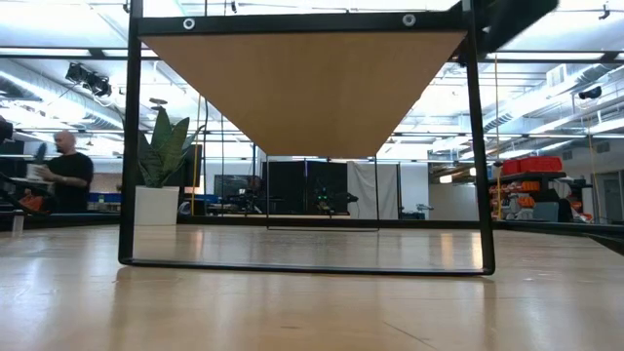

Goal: Pick & Place Mini shaped plates
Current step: Stack the square plate on top of the square plate on the shelf

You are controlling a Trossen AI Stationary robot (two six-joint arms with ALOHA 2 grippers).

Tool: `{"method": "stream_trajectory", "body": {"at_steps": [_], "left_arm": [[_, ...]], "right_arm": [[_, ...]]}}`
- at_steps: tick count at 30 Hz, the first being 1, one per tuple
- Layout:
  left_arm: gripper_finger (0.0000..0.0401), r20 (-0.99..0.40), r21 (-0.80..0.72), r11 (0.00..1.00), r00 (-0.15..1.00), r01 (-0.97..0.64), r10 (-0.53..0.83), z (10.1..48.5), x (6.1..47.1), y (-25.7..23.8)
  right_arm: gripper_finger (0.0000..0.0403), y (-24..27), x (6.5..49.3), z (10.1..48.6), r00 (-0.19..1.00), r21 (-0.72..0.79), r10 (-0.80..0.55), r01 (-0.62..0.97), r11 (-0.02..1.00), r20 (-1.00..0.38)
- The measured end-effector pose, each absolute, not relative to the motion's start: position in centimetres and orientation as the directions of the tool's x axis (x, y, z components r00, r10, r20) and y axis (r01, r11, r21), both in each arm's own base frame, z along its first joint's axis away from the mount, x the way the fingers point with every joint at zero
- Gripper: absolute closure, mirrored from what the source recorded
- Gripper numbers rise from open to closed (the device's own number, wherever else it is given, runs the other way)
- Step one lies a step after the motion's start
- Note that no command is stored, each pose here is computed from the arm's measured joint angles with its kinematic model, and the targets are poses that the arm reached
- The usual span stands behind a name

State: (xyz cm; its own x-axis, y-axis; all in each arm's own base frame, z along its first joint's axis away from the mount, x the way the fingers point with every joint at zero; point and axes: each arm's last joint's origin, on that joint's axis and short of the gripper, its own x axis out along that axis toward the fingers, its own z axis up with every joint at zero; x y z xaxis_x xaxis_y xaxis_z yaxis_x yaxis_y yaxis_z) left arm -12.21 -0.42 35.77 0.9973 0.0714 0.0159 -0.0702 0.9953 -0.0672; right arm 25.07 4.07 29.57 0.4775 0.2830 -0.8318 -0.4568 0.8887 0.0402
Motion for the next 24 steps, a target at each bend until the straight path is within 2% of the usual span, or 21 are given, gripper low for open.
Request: {"method": "stream_trajectory", "body": {"at_steps": [5, 16, 24], "left_arm": [[0.0387, 0.016, -0.067, 0.995, 0.997, -0.070, 0.071, 35.8, -12.2, -0.4], [0.0387, 0.016, -0.067, 0.995, 0.997, -0.070, 0.072, 35.8, -12.2, -0.4], [0.0387, 0.016, -0.067, 0.995, 0.997, -0.070, 0.072, 35.8, -12.2, -0.4]], "right_arm": [[0.0272, 6.3, 24.4, 28.2, 0.464, 0.033, 0.329, -0.538, 0.843, -0.822], [0.0272, 10.0, 23.6, 26.5, 0.430, 0.107, 0.345, -0.487, 0.867, -0.834], [0.0272, 13.4, 21.8, 21.9, 0.328, 0.082, 0.380, -0.654, 0.752, -0.865]]}}
